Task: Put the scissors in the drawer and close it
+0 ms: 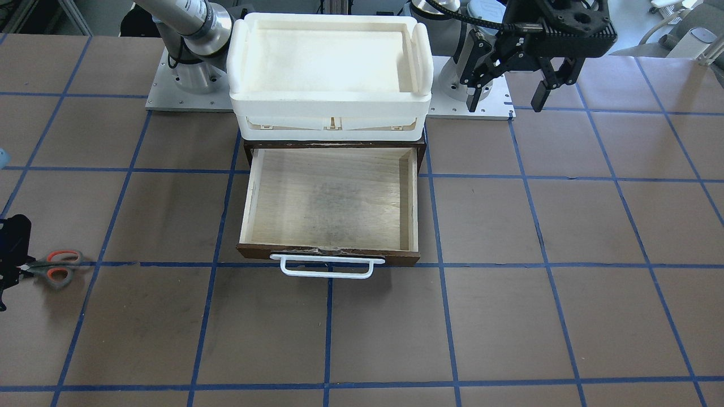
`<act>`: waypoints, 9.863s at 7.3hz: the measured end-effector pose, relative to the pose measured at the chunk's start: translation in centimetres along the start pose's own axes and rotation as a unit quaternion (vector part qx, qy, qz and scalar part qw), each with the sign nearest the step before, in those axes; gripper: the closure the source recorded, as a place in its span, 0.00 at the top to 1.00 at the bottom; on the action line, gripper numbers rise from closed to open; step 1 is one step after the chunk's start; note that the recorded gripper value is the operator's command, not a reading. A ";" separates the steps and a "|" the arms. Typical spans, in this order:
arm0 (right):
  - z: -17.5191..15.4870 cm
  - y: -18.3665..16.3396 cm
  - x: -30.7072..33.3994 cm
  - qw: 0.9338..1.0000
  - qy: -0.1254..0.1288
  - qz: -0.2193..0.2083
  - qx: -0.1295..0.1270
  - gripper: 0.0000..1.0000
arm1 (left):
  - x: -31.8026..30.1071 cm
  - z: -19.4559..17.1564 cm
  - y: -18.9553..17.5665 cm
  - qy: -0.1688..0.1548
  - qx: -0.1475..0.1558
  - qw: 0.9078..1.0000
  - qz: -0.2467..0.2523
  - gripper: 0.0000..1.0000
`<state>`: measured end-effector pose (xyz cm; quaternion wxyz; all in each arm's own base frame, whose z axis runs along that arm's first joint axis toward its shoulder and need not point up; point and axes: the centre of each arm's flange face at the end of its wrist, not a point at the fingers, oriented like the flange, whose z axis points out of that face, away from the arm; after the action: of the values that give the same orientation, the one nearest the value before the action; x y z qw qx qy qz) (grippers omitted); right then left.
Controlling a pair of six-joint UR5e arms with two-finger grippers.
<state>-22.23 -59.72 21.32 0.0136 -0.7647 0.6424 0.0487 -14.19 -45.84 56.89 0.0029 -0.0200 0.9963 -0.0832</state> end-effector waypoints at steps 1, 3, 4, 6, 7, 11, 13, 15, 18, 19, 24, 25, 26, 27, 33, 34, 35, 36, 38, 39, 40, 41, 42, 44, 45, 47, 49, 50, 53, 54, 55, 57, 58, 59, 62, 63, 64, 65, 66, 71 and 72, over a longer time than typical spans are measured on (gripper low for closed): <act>-2.2 -1.2 0.3 1.000 0.012 -0.001 -0.009 0.00 | 0.0 0.0 0.0 0.000 0.000 1.000 0.000 1.00; -7.8 -5.5 0.4 0.999 0.031 -0.011 -0.024 0.00 | 0.0 0.0 0.0 0.000 0.000 1.000 0.000 1.00; -10.9 -8.4 0.1 0.999 0.036 -0.011 -0.025 0.00 | 0.0 0.0 0.1 0.000 0.000 1.000 0.001 1.00; -16.2 -15.8 -0.8 0.999 0.041 -0.006 -0.020 0.00 | 0.0 0.0 0.1 0.001 0.000 1.000 0.000 1.00; -17.9 -19.4 -1.2 0.999 0.044 0.005 -0.013 0.00 | 0.0 0.0 0.1 0.001 0.000 1.000 0.000 1.00; -21.0 -37.0 -0.9 0.996 0.060 0.059 0.005 0.00 | 0.0 0.0 0.1 0.000 0.000 1.000 0.000 1.00; -21.1 -41.9 -1.3 0.993 0.059 0.092 0.034 0.00 | 0.0 0.0 0.1 0.000 0.000 1.000 0.000 1.00; -20.3 -45.2 -1.3 0.990 0.047 0.118 0.063 0.00 | 0.0 0.0 0.0 0.000 0.000 1.000 0.000 1.00; -18.5 -52.5 -1.2 0.994 0.049 0.085 0.043 0.00 | 0.0 0.0 0.1 0.000 0.000 1.000 0.000 1.00; -17.9 -54.8 -0.9 0.995 0.050 0.073 0.038 0.00 | 0.0 0.0 0.1 0.000 0.000 1.000 0.000 1.00; -15.3 -58.6 0.2 0.997 0.037 0.057 0.032 0.43 | 0.0 0.0 0.1 0.000 0.000 1.000 0.000 1.00; -15.0 -58.6 0.1 0.997 0.033 0.058 0.031 0.69 | 0.0 0.0 0.1 0.000 0.000 1.000 0.000 1.00; -15.0 -58.6 0.1 0.997 0.032 0.063 0.033 0.99 | 0.0 0.0 0.1 0.000 0.000 1.000 0.000 1.00; -15.1 -58.7 0.1 0.996 0.032 0.073 0.037 1.00 | 0.0 0.0 0.1 0.000 0.000 1.000 0.000 1.00; -21.5 -53.5 -0.4 0.882 0.066 0.461 0.078 1.00 | 0.0 0.0 0.1 0.000 0.000 1.000 0.000 1.00; -22.5 -50.7 -0.1 0.838 0.066 0.535 0.085 1.00 | 0.0 0.0 0.1 0.000 0.000 1.000 0.000 1.00; -23.8 -47.1 -0.3 0.798 0.063 0.593 0.087 1.00 | 0.0 0.0 0.1 0.000 0.000 1.000 0.000 1.00; -25.3 -43.7 -1.2 0.767 0.057 0.634 0.084 1.00 | 0.0 0.0 0.1 0.000 0.000 1.000 0.000 1.00; -27.5 -39.7 -3.7 0.725 0.054 0.683 0.073 1.00 | 0.0 0.0 0.1 0.000 0.000 1.000 0.000 1.00; -28.0 -39.0 -4.2 0.714 0.056 0.695 0.069 1.00 | 0.0 0.0 0.1 0.000 0.000 1.000 0.000 1.00; -28.3 -38.7 -4.6 0.705 0.057 0.704 0.068 1.00 | 0.0 0.0 0.1 0.000 0.000 1.000 0.000 1.00; -28.6 -38.5 -4.8 0.696 0.060 0.712 0.070 1.00 | 0.0 0.0 0.1 0.000 0.000 1.000 0.000 1.00; -28.8 -38.3 -4.9 0.690 0.063 0.717 0.073 1.00 | 0.0 0.0 0.1 0.000 0.000 1.000 0.000 1.00; -28.4 -38.2 -4.6 0.679 0.055 0.728 0.075 1.00 | 0.0 0.0 0.1 0.000 0.000 1.000 0.000 1.00; -28.3 -38.3 -4.7 0.666 0.050 0.741 0.074 1.00 | 0.0 0.0 0.1 0.000 0.000 1.000 0.000 1.00; -28.3 -38.3 -5.0 0.655 0.044 0.751 0.071 1.00 | 0.0 0.0 0.1 0.000 0.000 1.000 0.000 1.00; -28.3 -38.2 -5.5 0.654 0.034 0.753 0.062 1.00 | 0.0 0.0 0.1 0.000 0.000 1.000 0.000 1.00; -28.4 -38.2 -5.8 0.654 0.031 0.753 0.060 1.00 | 0.0 0.0 0.1 0.000 0.000 1.000 0.000 1.00; -28.7 -38.2 -6.1 0.659 0.035 0.749 0.060 1.00 | 0.0 0.0 0.1 0.001 0.000 1.000 0.000 1.00; -28.7 -38.1 -6.1 0.661 0.035 0.747 0.060 1.00 | 0.0 0.0 0.1 0.001 0.000 1.000 0.000 1.00; -28.9 -37.9 -6.2 0.668 0.039 0.740 0.060 1.00 | 0.0 0.0 0.1 0.001 0.000 1.000 0.000 1.00; -29.5 -37.8 -6.6 0.673 0.046 0.735 0.062 1.00 | 0.0 0.0 0.1 0.001 0.000 1.000 0.001 1.00; -29.6 -37.8 -6.8 0.673 0.046 0.735 0.063 1.00 | 0.0 0.0 0.1 0.001 0.000 1.000 0.001 1.00; -29.5 -37.9 -6.9 0.674 0.043 0.735 0.064 1.00 | 0.0 0.0 0.1 0.001 0.000 1.000 0.001 1.00; -29.5 -37.9 -7.3 0.673 0.040 0.736 0.065 1.00 | 0.0 0.0 0.1 0.001 0.000 1.000 0.001 1.00; -29.4 -37.9 -7.3 0.672 0.036 0.737 0.063 1.00 | 0.0 0.0 0.1 0.000 0.000 1.000 0.000 1.00; -29.4 -37.9 -7.4 0.670 0.035 0.739 0.062 1.00 | 0.0 0.0 0.1 0.000 0.000 1.000 0.000 1.00; -29.4 -37.9 -7.4 0.667 0.033 0.742 0.062 1.00 | 0.0 0.0 0.1 0.000 0.000 1.000 0.000 1.00; -29.3 -37.9 -7.4 0.665 0.032 0.744 0.060 1.00 | 0.0 0.0 0.1 0.001 0.000 1.000 0.000 1.00; -29.4 -37.9 -7.6 0.665 0.034 0.744 0.057 1.00 | 0.1 0.1 0.0 0.004 0.000 1.000 0.001 1.00; -29.4 -37.9 -7.6 0.665 0.034 0.744 0.058 1.00 | 0.3 0.4 -0.4 0.011 0.001 1.000 0.000 1.00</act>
<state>15.47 -48.10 49.67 -0.0051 -0.0316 0.9993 -0.0206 -14.45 -46.27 56.56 -0.0077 -0.0195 0.9962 -0.0847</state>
